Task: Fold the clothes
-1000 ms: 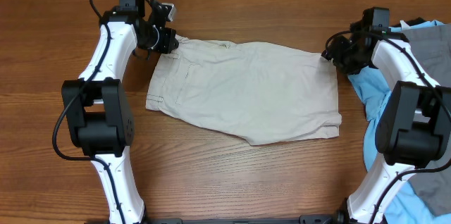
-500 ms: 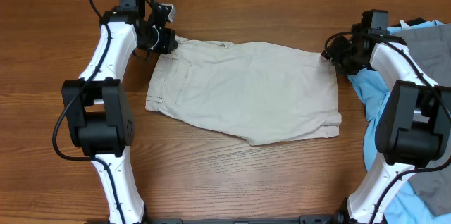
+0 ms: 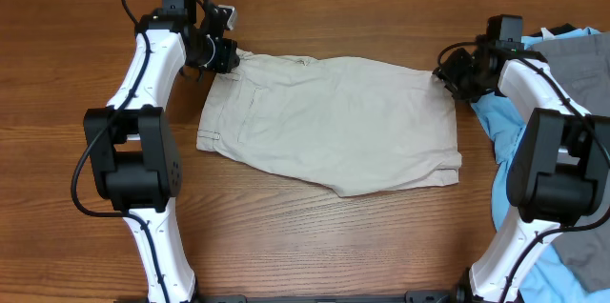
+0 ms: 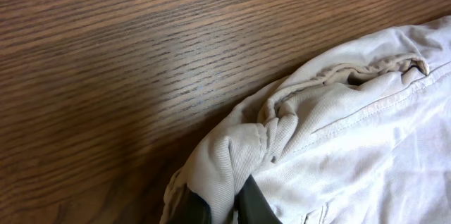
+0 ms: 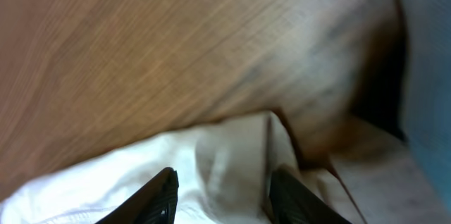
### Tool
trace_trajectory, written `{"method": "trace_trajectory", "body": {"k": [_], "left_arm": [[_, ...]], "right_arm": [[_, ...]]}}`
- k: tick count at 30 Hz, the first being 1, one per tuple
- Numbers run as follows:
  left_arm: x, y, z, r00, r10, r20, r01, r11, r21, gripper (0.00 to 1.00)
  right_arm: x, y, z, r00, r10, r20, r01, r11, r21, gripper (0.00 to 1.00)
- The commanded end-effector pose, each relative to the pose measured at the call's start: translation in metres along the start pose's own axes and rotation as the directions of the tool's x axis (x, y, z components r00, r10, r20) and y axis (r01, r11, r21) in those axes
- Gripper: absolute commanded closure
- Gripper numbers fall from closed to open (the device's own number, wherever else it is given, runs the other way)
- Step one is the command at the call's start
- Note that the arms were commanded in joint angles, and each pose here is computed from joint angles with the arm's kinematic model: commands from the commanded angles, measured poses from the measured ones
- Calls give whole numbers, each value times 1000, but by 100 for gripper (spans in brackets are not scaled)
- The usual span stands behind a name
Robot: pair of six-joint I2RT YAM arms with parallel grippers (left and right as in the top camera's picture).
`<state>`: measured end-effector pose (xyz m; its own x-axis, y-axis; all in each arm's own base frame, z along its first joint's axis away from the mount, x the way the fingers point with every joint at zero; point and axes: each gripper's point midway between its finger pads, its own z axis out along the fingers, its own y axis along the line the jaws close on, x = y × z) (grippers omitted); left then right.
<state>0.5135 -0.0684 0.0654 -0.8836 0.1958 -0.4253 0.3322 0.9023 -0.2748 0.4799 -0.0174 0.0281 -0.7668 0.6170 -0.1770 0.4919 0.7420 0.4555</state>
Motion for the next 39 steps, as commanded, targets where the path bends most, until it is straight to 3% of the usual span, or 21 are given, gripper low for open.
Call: {"method": "trace_trajectory", "body": {"k": [1, 5, 10, 20, 26, 31, 35, 39], "left_arm": [[-17, -4, -20, 999, 10, 50, -9, 1000, -19, 94], [-17, -4, -20, 999, 10, 50, -9, 1000, -19, 94], [-17, -4, -20, 999, 10, 50, -9, 1000, -19, 95], [-19, -7, -26, 999, 6, 54, -5, 1000, -17, 96], [-34, -24, -76, 993, -40, 113, 43, 999, -22, 96], [-32, -46, -126, 979, -148, 143, 151, 989, -10, 96], [-2, -63, -149, 961, -271, 57, 271, 962, -1, 96], [43, -73, -151, 922, -368, -124, 367, 930, -26, 96]], "right_arm": [[10, 7, 11, 1000, -7, -14, 7, 1000, -13, 54], [17, 7, 18, 1000, -17, -15, 16, 1000, -16, 63], [18, 3, 19, 1000, -16, -15, 16, 1000, -5, 92], [14, 5, 15, 999, -54, -5, 54, 999, -7, 96], [11, 34, -42, 996, -78, -32, 72, 986, -150, 96], [39, 38, -100, 989, -125, -81, 112, 983, -147, 96], [76, 25, -132, 976, -124, -180, 111, 991, -81, 96], [116, 5, -154, 946, -71, -317, 78, 997, 11, 96]]}}
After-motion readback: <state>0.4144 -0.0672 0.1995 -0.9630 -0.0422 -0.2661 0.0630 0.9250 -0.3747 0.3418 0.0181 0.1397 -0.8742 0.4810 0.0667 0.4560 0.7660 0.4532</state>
